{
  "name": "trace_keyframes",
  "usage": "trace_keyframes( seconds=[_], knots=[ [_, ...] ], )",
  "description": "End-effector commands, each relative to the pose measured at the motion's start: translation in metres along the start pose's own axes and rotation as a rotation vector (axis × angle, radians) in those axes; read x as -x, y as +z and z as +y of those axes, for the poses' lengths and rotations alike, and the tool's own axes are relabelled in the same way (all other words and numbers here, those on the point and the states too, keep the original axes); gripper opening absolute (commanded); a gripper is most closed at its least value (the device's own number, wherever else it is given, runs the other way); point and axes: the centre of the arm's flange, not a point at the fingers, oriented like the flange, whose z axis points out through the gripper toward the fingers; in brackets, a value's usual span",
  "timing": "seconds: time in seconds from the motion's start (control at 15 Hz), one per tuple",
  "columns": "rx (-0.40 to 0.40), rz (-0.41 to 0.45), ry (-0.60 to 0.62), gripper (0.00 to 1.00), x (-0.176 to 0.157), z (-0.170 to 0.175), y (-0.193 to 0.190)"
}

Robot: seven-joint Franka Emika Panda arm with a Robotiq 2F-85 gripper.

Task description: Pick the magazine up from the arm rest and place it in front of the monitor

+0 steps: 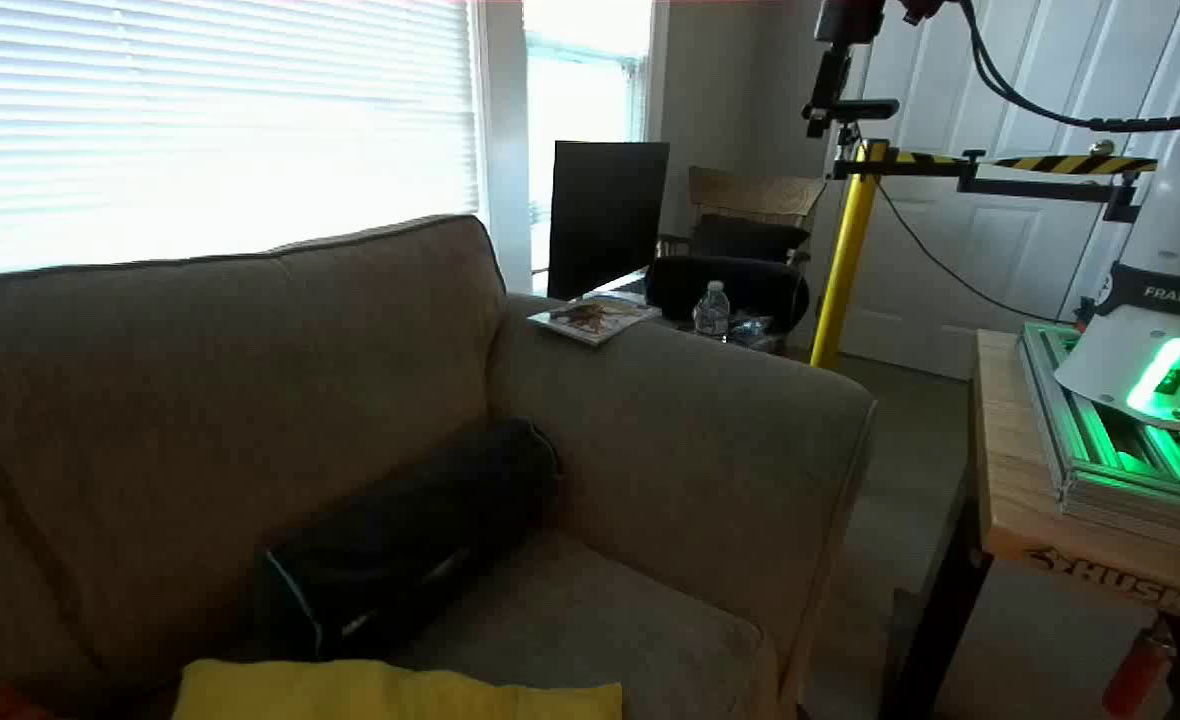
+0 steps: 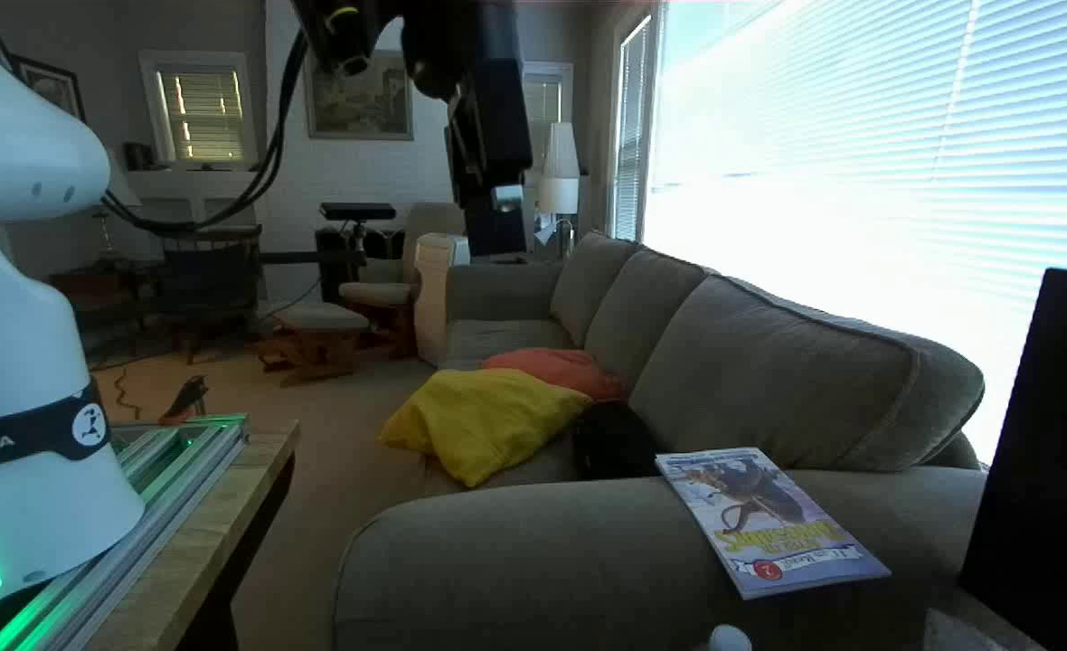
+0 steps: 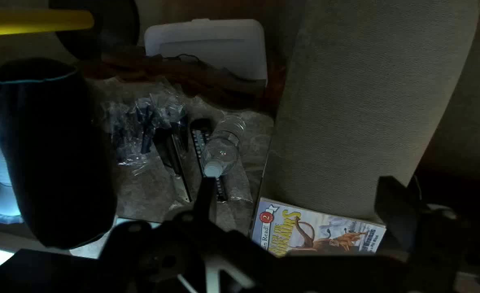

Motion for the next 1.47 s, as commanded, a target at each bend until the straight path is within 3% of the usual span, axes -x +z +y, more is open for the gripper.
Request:
trace_keyframes(
  seconds=[0.0,0.33,0.47,0.73,1.07,1.2,1.4],
  knots=[
    [0.000,0.000,0.000,1.00,0.000,0.000,0.000],
    [0.000,0.000,0.000,1.00,0.000,0.000,0.000],
    [-0.003,-0.041,0.044,1.00,-0.022,0.001,0.012],
    [-0.111,-0.151,0.050,1.00,-0.071,0.025,0.049],
    [-0.183,-0.293,0.186,1.00,-0.126,0.050,0.104],
    [-0.184,-0.293,0.236,1.00,-0.147,0.057,0.117],
    [-0.116,-0.219,0.378,1.00,-0.174,0.068,0.126]
  ],
)
